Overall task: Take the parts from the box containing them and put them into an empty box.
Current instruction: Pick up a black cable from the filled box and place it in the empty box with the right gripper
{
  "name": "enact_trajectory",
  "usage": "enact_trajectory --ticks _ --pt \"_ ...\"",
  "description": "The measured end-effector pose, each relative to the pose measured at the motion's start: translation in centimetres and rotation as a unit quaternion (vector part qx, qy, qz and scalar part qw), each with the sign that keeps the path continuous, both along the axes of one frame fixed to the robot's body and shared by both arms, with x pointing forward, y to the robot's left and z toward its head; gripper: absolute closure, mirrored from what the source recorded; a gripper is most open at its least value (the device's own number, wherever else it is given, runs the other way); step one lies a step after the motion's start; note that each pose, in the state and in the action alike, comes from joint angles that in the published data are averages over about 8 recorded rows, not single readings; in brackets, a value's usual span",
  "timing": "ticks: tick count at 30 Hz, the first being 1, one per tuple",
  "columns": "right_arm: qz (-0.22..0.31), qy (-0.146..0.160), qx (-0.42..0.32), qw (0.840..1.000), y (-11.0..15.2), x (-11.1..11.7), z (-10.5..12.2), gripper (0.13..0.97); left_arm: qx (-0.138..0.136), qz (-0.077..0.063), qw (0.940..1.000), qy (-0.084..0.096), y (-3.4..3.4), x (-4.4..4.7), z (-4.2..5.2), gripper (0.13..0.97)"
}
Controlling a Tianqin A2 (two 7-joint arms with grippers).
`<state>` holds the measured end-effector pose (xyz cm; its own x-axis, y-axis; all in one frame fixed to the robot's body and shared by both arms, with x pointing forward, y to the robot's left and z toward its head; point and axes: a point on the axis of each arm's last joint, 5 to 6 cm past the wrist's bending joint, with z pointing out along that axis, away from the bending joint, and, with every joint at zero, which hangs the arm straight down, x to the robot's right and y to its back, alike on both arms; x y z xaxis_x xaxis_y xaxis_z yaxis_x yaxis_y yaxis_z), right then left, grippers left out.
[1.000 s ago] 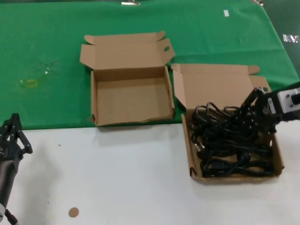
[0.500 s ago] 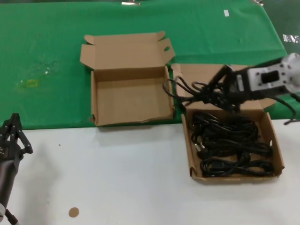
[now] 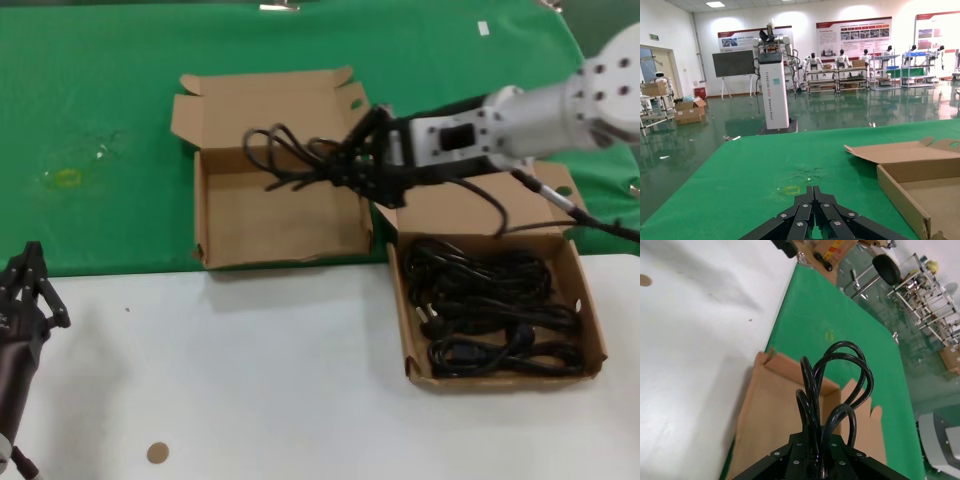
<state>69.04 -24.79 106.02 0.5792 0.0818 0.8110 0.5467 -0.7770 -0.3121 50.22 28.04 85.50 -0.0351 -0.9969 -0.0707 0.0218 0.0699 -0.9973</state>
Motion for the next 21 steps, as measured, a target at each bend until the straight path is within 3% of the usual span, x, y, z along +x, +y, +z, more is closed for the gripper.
enact_trajectory --ticks 9,21 --pt "0.008 -0.013 0.005 1.0 3.7 1.7 -0.6 0.914 0.0 0.0 1.0 0.0 0.0 0.0 0.0 0.945" --pt "0.005 -0.016 -0.002 1.0 5.4 3.5 -2.1 0.914 0.0 0.0 1.0 0.0 0.0 0.0 0.0 0.945"
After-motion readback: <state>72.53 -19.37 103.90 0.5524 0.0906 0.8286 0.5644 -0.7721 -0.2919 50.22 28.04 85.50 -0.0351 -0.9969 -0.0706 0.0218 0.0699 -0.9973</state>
